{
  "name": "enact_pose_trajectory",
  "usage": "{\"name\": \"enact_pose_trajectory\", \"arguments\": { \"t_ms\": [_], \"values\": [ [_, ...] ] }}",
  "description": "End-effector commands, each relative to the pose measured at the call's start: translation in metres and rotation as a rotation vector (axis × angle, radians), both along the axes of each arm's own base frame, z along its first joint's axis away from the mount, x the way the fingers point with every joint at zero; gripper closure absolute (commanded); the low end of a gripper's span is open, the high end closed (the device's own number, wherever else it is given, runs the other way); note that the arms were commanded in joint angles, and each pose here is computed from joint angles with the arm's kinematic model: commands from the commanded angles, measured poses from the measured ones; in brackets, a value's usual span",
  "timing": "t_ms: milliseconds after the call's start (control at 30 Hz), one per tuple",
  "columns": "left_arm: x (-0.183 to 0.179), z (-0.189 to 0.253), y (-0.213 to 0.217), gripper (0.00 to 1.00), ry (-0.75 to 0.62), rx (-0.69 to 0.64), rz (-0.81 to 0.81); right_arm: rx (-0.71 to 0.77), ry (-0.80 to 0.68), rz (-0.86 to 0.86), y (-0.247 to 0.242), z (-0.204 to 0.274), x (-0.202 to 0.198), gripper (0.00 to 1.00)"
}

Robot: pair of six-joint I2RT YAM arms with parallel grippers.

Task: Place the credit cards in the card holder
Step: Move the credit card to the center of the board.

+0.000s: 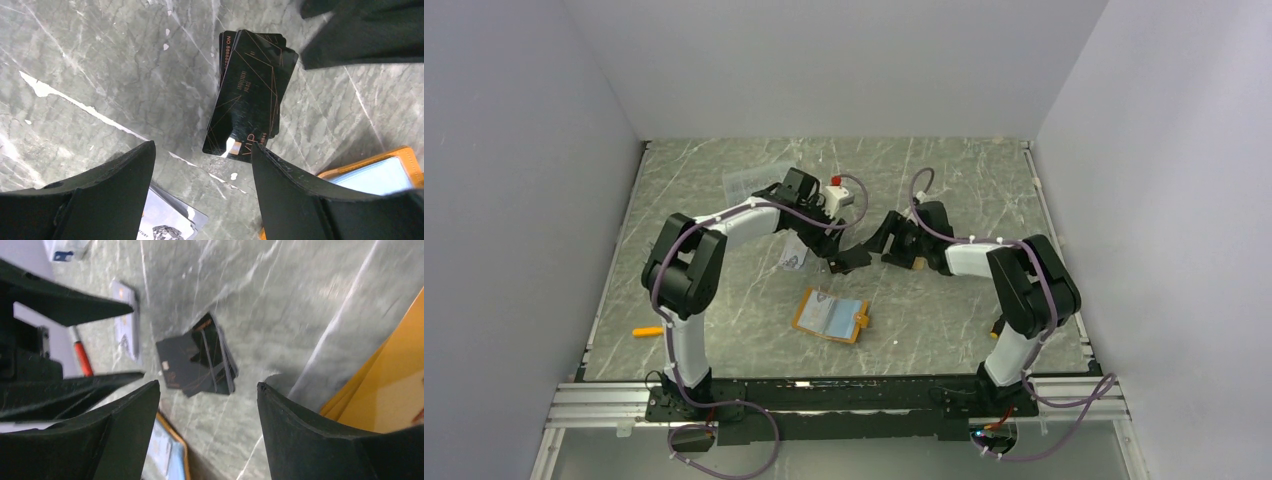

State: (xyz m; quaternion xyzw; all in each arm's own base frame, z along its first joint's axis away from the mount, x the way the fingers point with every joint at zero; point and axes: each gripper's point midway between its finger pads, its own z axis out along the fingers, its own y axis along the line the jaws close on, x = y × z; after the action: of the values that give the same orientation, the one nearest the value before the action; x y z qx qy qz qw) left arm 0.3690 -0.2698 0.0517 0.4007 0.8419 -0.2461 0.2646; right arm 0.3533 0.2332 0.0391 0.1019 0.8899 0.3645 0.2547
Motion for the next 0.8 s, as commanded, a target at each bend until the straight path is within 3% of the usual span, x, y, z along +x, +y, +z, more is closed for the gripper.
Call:
{"name": "enact_pose_trajectory", "arguments": {
  "t_ms": [0,267,767],
  "values": [
    [0.023,0.006,0.005,0.25,-0.082,0.051,0.021,0.096,0.130,-0.024,0.007,-0.015,-0.041,0.27],
    [0.042,0.000,0.004,0.27,-0.093,0.072,0.119,0.182,0.190,-0.076,0.028,-0.018,-0.066,0.27],
    [0.020,-0.032,0.002,0.27,-0.032,0.126,0.097,0.199,0.260,-0.329,0.022,-0.041,-0.056,0.25]
  ]
}}
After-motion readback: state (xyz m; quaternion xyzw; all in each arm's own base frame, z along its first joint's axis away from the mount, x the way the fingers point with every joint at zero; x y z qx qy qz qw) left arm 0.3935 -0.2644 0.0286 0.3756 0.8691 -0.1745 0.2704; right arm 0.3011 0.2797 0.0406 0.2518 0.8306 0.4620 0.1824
